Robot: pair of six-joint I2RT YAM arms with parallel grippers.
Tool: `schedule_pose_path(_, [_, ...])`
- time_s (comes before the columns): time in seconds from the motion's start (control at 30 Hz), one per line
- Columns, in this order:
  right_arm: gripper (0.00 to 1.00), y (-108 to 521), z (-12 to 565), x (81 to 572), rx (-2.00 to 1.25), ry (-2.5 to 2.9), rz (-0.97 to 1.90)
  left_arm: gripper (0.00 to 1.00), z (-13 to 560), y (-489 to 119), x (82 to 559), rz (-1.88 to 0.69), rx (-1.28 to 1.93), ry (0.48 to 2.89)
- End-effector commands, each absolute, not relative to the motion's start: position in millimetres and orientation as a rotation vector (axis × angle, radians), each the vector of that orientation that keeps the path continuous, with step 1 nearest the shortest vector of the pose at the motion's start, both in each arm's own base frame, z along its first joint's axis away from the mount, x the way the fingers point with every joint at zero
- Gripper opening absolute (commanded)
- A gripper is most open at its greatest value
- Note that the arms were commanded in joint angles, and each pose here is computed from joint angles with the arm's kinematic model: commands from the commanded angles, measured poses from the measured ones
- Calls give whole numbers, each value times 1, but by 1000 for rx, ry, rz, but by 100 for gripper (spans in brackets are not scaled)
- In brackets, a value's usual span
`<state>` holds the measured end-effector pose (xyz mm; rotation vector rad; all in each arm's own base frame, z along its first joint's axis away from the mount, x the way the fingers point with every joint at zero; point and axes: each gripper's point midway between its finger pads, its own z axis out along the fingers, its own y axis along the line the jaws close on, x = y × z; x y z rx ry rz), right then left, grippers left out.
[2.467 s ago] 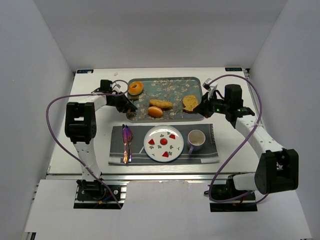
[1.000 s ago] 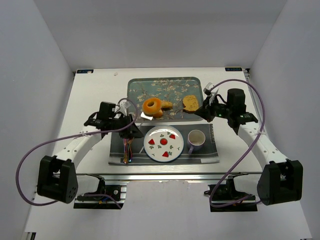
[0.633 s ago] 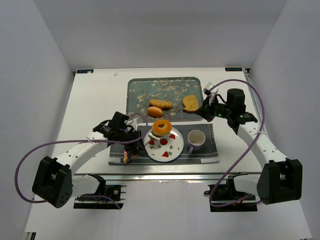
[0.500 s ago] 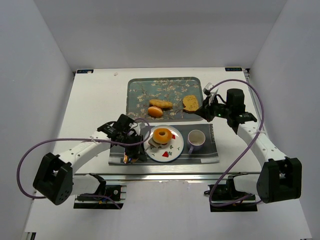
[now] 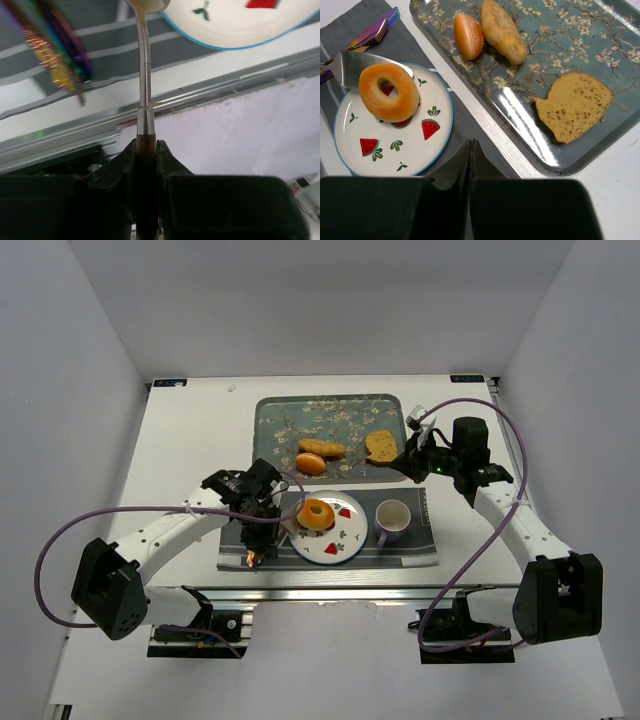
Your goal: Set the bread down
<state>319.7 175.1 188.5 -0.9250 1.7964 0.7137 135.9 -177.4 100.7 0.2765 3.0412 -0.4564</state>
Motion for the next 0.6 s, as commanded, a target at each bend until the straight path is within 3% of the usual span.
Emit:
schedule_pose_path(0.0, [0,175,203,327,-926,1731,677,0,116,-155,147,-237,269,3009])
schedule_pose_path(0.3, [0,173,202,325,-922,1730,668,0,132,-122,158,43,102,2951])
schedule_pose_path(0.57, [0,173,204,319,-935,1717,678,0,157,-124,223,-283,-255,2732])
